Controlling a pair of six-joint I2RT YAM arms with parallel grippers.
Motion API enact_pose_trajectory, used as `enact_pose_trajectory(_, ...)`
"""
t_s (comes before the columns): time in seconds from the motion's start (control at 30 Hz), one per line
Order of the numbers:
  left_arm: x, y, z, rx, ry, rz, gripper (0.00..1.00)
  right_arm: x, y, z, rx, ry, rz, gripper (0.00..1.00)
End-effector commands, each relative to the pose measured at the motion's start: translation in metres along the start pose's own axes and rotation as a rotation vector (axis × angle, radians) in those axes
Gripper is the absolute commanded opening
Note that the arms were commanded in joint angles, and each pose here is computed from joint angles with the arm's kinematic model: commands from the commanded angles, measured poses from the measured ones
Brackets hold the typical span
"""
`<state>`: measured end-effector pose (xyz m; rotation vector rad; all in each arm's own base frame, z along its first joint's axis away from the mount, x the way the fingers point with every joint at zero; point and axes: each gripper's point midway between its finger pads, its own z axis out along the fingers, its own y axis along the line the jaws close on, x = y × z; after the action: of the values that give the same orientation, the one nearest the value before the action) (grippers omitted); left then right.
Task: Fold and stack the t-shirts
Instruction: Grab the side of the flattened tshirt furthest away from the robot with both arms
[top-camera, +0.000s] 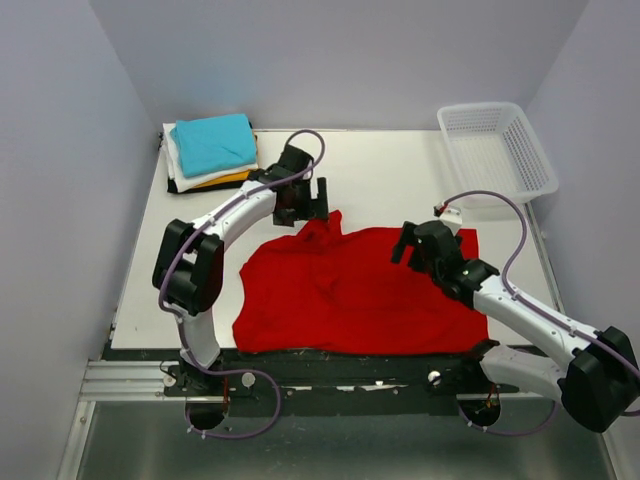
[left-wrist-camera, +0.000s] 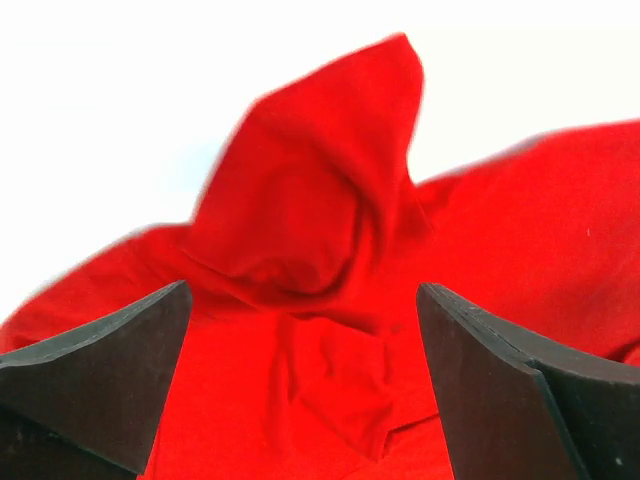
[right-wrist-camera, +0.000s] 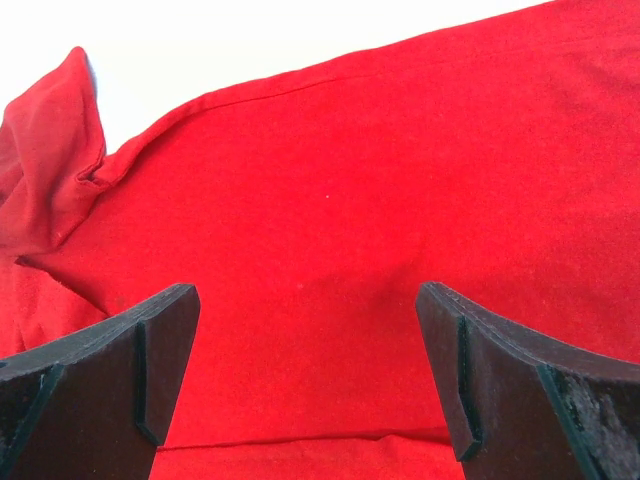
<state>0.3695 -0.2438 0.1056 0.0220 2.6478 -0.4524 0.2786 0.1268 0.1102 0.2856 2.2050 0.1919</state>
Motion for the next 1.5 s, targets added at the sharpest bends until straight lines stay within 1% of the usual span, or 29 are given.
enact_pose_trajectory(0.0,-0.015,0.027,0.023,0.033,0.049,-0.217,0.99,-0.012,0.004,0.001,0.008,-0.028,-0.011,1.00)
enact_pose_trajectory(0.13,-0.019,0.034,0.040,0.022,0.077,-0.255,0.98,-0.011,0.005,0.002,0.007,-0.020,-0.012,1.00)
enact_pose_trajectory(0.2,-0.019,0.033,0.048,0.032,0.089,-0.277,0.94,-0.010,0.006,0.002,0.004,-0.016,-0.011,1.00)
enact_pose_trajectory(0.3,-0.015,0.041,0.057,-0.003,0.108,-0.324,0.82,-0.007,0.005,0.002,0.005,-0.005,-0.013,1.00)
enact_pose_trajectory(0.47,-0.003,0.043,0.065,-0.002,0.150,-0.362,0.55,-0.007,0.004,0.001,0.010,-0.006,-0.011,1.00)
enact_pose_trajectory(0.63,0.008,0.045,0.056,-0.003,0.153,-0.372,0.48,-0.007,0.005,0.002,0.005,-0.008,-0.009,1.00)
enact_pose_trajectory(0.8,0.021,0.037,0.051,0.054,0.181,-0.376,0.48,-0.006,0.008,0.004,-0.006,-0.003,-0.009,1.00)
enact_pose_trajectory(0.9,0.021,0.035,0.050,0.069,0.176,-0.365,0.47,-0.005,0.008,0.006,-0.004,0.000,-0.013,1.00)
enact_pose_trajectory(1.0,0.019,0.025,0.052,0.123,0.189,-0.361,0.32,-0.006,0.010,0.006,-0.009,-0.002,-0.012,1.00)
enact_pose_trajectory(1.07,0.017,0.016,0.053,0.166,0.194,-0.356,0.14,-0.005,0.010,0.007,-0.009,0.000,-0.013,1.00)
enact_pose_trajectory(1.1,0.016,0.014,0.054,0.175,0.194,-0.353,0.01,-0.006,0.009,0.007,-0.007,-0.002,-0.014,1.00)
enact_pose_trajectory(1.13,0.013,0.012,0.053,0.182,0.191,-0.349,0.00,-0.006,0.009,0.007,-0.006,-0.003,-0.014,1.00)
enact_pose_trajectory(1.23,0.001,0.009,0.045,0.192,0.146,-0.321,0.00,-0.006,0.008,0.007,-0.002,-0.006,-0.017,1.00)
enact_pose_trajectory(1.47,-0.038,0.000,0.009,0.225,-0.025,-0.175,0.00,-0.010,0.002,0.006,0.033,-0.022,-0.023,1.00)
